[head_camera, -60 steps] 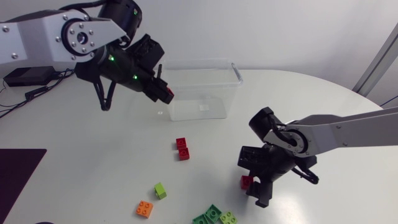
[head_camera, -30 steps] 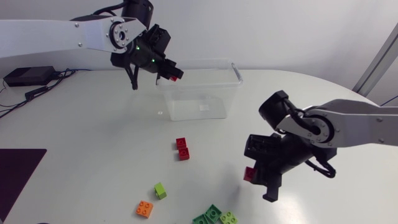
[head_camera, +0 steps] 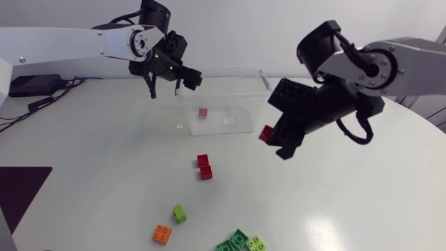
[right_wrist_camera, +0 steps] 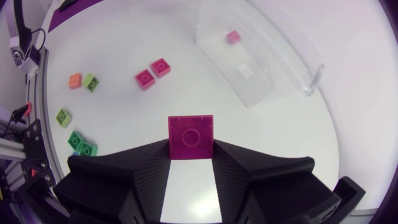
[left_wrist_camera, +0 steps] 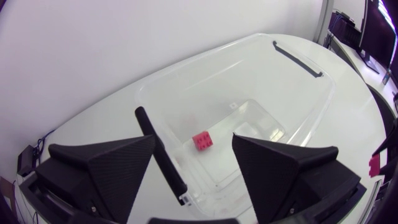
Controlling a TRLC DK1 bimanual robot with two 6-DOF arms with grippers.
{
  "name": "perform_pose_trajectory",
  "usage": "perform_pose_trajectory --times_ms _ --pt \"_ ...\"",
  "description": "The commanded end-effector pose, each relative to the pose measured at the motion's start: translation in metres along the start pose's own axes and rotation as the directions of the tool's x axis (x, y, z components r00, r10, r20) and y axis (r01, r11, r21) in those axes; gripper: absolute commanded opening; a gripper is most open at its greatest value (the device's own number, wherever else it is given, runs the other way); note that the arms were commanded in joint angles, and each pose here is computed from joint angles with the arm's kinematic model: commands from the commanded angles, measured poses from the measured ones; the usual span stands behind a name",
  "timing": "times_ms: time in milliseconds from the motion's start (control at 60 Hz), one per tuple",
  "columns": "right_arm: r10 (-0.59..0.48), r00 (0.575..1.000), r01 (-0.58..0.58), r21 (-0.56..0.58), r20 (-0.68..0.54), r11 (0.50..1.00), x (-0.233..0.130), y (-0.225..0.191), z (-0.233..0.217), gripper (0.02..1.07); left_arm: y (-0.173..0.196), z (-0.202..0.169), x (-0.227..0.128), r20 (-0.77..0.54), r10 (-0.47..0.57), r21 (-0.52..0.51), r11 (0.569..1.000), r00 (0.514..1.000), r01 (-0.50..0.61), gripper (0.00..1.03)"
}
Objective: Place the duplo bricks in the container
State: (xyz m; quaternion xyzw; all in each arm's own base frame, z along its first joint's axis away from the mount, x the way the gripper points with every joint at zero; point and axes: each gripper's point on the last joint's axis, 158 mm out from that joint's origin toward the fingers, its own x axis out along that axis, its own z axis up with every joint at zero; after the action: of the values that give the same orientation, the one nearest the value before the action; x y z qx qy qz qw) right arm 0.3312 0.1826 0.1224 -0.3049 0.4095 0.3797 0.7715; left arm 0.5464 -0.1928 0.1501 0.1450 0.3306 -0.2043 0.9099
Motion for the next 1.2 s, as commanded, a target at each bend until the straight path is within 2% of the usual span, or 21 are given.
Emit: perform_pose_trajectory --times_ms 0,217,417,750,1000,1050,1083,1100,1117,1150,1183 --pt "-0.008 1.000 0.008 0.059 0.005 0.998 0.006 -0.016 0.011 0.37 0.006 0.010 -0.039 0.043 0.020 -0.014 1.000 0.999 -0.020 0.98" --pt "-0.062 0.995 0.054 0.119 0.072 0.991 0.007 -0.052 0.054 0.37 -0.019 -0.022 -0.095 0.013 -0.026 0.090 0.996 1.000 0.024 0.98" --pt "-0.108 0.987 0.085 0.182 0.117 0.980 0.018 -0.087 0.086 0.37 -0.051 -0.081 -0.121 -0.069 -0.073 0.175 0.981 0.995 0.084 0.98" --pt "-0.173 0.975 0.136 0.241 0.137 0.961 0.038 -0.130 0.115 0.37 -0.094 -0.177 -0.134 -0.209 -0.163 0.271 0.938 0.964 0.217 0.98" --pt "-0.207 0.973 0.168 0.299 0.104 0.939 0.062 -0.160 0.108 0.39 -0.123 -0.231 -0.132 -0.308 -0.217 0.327 0.890 0.926 0.317 0.96" --pt "-0.211 0.972 0.172 0.304 0.101 0.937 0.064 -0.162 0.108 0.50 -0.128 -0.235 -0.132 -0.310 -0.224 0.335 0.884 0.924 0.326 0.96" --pt "-0.213 0.972 0.173 0.310 0.100 0.935 0.064 -0.164 0.107 0.63 -0.131 -0.236 -0.132 -0.311 -0.228 0.338 0.881 0.922 0.332 0.96" --pt "-0.213 0.972 0.173 0.313 0.100 0.934 0.064 -0.164 0.107 0.78 -0.134 -0.237 -0.132 -0.314 -0.237 0.340 0.876 0.919 0.342 0.96" --pt "-0.215 0.971 0.173 0.317 0.100 0.932 0.063 -0.165 0.107 0.88 -0.135 -0.238 -0.132 -0.317 -0.241 0.339 0.875 0.917 0.347 0.96" --pt "-0.212 0.972 0.172 0.316 0.098 0.933 0.063 -0.164 0.107 1.04 -0.139 -0.241 -0.131 -0.325 -0.248 0.346 0.867 0.913 0.359 0.96" --pt "-0.218 0.970 0.175 0.316 0.106 0.933 0.056 -0.163 0.109 1.03 -0.143 -0.247 -0.131 -0.342 -0.254 0.352 0.858 0.905 0.374 0.96"
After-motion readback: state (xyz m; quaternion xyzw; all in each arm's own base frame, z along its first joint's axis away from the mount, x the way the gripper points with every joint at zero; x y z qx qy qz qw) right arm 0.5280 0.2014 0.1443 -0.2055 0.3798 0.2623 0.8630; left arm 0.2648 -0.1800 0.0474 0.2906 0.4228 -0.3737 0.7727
